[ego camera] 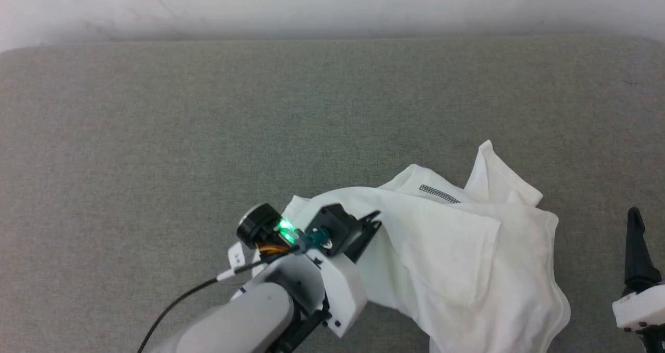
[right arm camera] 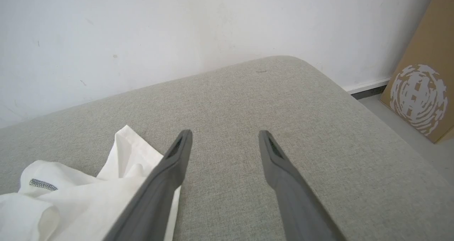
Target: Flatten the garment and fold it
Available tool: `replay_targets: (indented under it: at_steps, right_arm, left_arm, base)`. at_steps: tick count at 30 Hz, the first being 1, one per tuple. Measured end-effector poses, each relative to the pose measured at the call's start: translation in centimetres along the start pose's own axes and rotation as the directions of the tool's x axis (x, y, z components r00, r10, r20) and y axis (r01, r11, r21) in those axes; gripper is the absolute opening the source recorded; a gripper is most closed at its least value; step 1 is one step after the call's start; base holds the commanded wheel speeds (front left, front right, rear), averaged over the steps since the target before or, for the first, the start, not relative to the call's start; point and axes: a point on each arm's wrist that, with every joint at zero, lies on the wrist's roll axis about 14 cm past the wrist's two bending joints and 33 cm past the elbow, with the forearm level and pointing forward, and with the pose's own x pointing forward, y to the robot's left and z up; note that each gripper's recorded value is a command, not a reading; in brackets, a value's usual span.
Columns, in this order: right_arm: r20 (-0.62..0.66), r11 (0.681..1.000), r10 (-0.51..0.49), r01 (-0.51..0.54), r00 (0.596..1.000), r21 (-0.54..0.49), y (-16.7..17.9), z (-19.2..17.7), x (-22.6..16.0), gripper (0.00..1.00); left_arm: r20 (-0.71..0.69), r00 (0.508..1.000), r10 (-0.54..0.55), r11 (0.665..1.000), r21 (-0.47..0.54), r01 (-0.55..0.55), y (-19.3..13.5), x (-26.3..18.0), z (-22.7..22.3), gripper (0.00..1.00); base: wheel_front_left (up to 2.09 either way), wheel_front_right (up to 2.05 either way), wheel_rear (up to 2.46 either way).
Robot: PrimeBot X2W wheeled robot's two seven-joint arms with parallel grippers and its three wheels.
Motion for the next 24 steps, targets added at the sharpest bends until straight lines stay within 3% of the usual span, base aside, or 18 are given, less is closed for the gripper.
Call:
replay_targets:
  at_steps: [6, 8, 11, 13, 16, 24]
  right_arm:
    - [0.019, 1.0, 0.008, -0.008, 1.0, 0.007, 0.2, 0.7, -0.5, 1.0]
    - [0.022, 1.0, 0.011, -0.011, 1.0, 0.008, 0.2, 0.8, -0.8, 1.0]
    - [0.025, 1.0, 0.015, -0.015, 1.0, 0.01, 0.3, 0.8, -1.2, 1.0]
    - [0.029, 1.0, 0.016, -0.017, 0.999, 0.011, 0.3, 1.0, -1.4, 1.0]
    - [0.026, 1.0, 0.012, -0.013, 1.0, 0.011, 0.1, 0.9, -1.7, 1.0]
    - [0.024, 1.0, 0.009, -0.009, 1.0, 0.008, -0.1, 1.0, -1.9, 1.0]
  left_arm:
    - [0.236, 0.96, 0.15, 0.98, -0.167, -0.112, 3.1, -2.1, 6.8, 0.0]
    - [0.307, 0.922, 0.237, 0.953, -0.259, -0.159, 4.9, -3.6, 8.7, 0.0]
    - [0.35, 0.857, 0.377, 0.884, -0.412, -0.221, 7.6, -6.3, 9.3, 0.0]
    - [0.33, 0.816, 0.474, 0.813, -0.52, -0.262, 9.2, -8.1, 8.1, 0.0]
    - [0.242, 0.76, 0.603, 0.676, -0.661, -0.325, 11.3, -10.6, 4.3, 0.0]
    - [-0.031, 0.588, 0.808, 0.347, -0.782, -0.518, 14.2, -17.2, -5.6, 0.0]
  base:
    - [0.0, 0.0, 0.0]
    - [0.0, 0.0, 0.0]
    - [0.0, 0.0, 0.0]
    - [0.0, 0.0, 0.0]
    - [0.0, 0.0, 0.0]
    - [0.0, 0.0, 0.0]
